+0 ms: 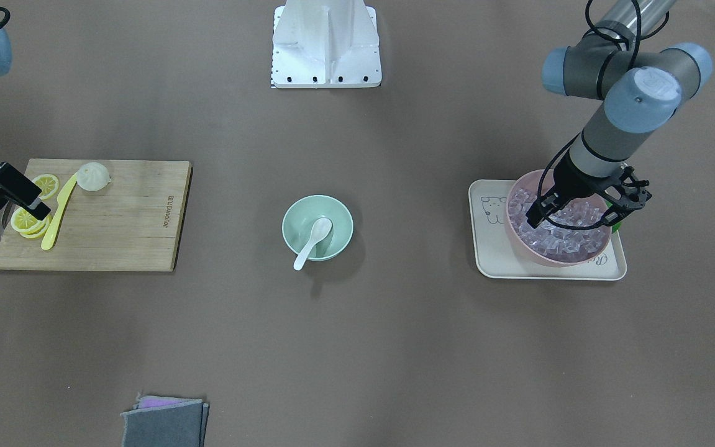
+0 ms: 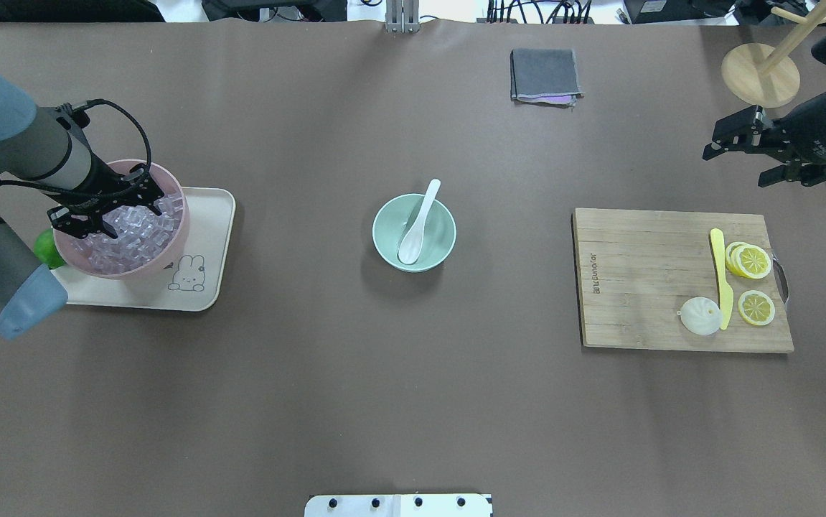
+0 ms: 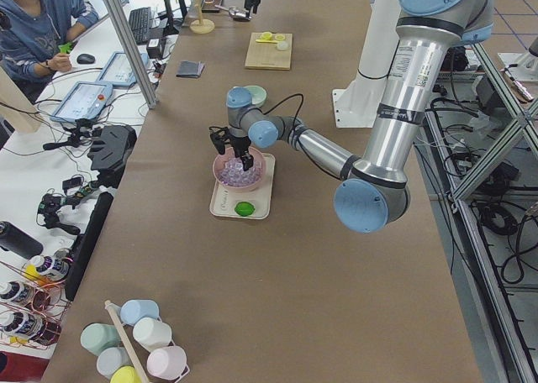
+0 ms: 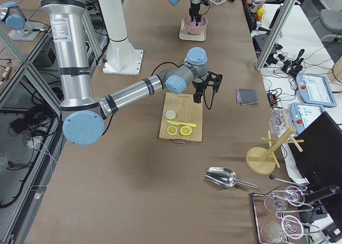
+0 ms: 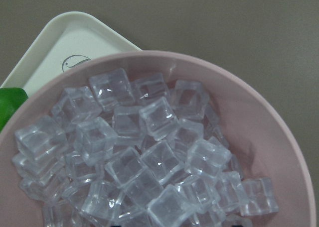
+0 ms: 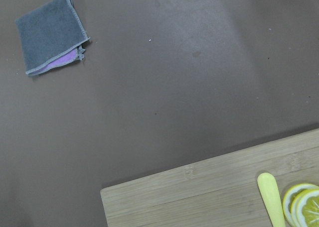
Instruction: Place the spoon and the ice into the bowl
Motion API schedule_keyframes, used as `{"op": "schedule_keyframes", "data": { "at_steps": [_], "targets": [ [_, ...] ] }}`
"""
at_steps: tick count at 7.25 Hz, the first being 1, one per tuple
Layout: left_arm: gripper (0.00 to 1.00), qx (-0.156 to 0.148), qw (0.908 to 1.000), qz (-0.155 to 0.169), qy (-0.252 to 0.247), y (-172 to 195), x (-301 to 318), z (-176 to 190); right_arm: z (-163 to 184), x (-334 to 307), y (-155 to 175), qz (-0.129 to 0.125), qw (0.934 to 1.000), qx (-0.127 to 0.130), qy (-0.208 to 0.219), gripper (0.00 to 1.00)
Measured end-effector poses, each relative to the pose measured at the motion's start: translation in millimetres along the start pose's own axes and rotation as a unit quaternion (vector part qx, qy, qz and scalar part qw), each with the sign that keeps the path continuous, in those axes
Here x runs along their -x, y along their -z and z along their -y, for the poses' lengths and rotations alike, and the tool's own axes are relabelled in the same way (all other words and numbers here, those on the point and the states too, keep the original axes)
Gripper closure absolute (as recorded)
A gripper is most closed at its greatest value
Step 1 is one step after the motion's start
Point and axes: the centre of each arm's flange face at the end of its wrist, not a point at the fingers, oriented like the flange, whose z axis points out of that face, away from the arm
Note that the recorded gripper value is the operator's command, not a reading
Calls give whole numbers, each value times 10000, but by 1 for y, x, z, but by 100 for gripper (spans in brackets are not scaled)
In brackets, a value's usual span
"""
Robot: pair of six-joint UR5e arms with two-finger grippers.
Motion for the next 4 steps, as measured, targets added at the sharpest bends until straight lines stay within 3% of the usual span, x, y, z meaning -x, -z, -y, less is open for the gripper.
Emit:
{"op": "schedule_keyframes", "data": {
  "at_steps": [1,2,3,4],
  "targets": [
    [49,1,10000,15,8,-1,1,1,0,-1,0,-4,10000,-1,-6,0],
    [71,1,10000,23,14,-2,1,2,0,-1,0,-6,10000,-2,-9,0],
    [100,-1,10000,23,20,-2,1,2,0,-1,0,-5,10000,-3,-9,0],
    [100,-5,10000,15,28,-1,1,3,0,-1,0,-5,10000,-4,-10,0]
  ]
}}
